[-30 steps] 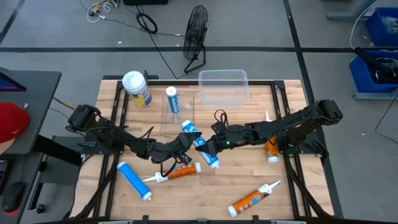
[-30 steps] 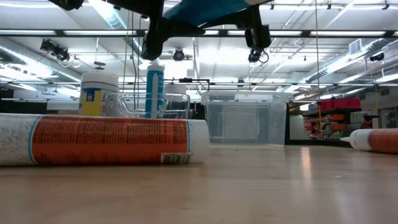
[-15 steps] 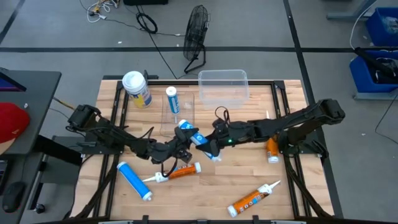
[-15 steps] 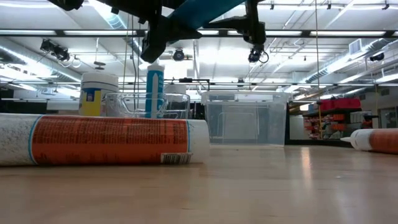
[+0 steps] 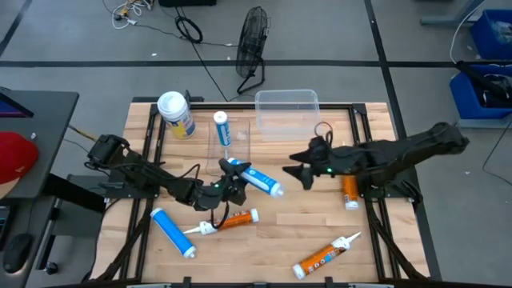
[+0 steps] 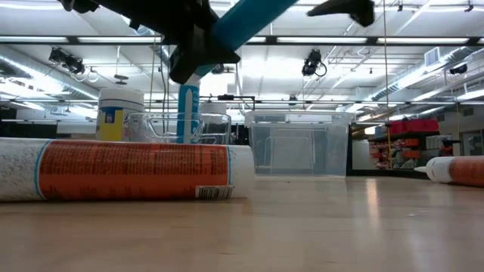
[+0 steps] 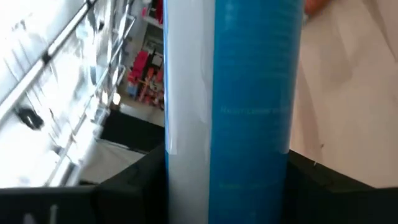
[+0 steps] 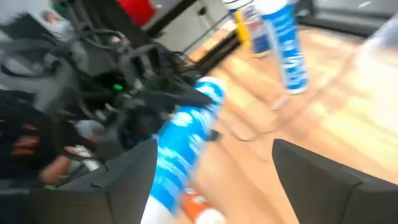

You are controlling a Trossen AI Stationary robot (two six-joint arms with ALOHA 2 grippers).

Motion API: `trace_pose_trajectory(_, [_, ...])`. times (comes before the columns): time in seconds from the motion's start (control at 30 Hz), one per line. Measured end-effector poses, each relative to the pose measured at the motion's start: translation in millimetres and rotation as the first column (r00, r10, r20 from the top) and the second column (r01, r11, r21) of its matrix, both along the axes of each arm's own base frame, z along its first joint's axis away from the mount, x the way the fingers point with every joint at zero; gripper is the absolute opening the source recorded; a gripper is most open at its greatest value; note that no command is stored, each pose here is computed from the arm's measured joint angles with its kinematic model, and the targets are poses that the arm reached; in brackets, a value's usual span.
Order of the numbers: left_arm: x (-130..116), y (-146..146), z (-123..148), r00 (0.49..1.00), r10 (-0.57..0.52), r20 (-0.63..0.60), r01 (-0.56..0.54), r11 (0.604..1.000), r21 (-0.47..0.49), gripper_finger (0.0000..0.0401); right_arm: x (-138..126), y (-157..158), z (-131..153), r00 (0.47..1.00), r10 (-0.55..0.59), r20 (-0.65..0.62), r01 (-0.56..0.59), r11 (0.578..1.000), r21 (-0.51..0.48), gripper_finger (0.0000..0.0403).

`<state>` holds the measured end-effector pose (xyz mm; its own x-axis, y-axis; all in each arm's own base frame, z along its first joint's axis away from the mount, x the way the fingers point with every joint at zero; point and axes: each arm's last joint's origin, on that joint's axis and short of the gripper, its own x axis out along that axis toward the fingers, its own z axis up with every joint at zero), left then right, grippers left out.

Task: Pick & place silicon tubes, Sealant and Lysol wipes
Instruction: Put the right blue sealant into the left transparent bin

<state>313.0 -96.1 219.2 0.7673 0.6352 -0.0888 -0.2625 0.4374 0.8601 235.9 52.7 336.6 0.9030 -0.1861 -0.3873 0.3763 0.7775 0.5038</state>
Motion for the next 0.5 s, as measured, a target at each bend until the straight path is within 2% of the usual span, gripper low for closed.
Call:
trace_pose_trajectory(0.1, [-0.4,4.5,3.9,0.995,0.036,0.097,-0.025,0.994,-0.109,0.0217,-9.8,7.0,-0.3,0.999,-0.043,-0.022,0.042,0.998,-0.048,0.0305])
trace_pose_trajectory(0.23, [-1.2,12.9,13.0,0.966,0.085,0.245,-0.016,0.962,-0.274,0.0217,-10.9,22.2,-14.0,0.996,-0.078,-0.05,0.073,0.993,-0.091,0.0289])
trace_pose_trajectory(0.33, [-1.6,18.3,21.1,0.938,0.08,0.337,0.058,0.923,-0.38,0.0217,-6.3,32.6,-27.7,0.995,-0.094,-0.041,0.088,0.987,-0.138,0.028])
trace_pose_trajectory(0.5, [-0.2,21.9,28.8,0.903,-0.003,0.429,0.236,0.838,-0.491,0.0217,12.0,44.0,-41.3,0.989,-0.112,0.092,0.133,0.953,-0.271,0.0274])
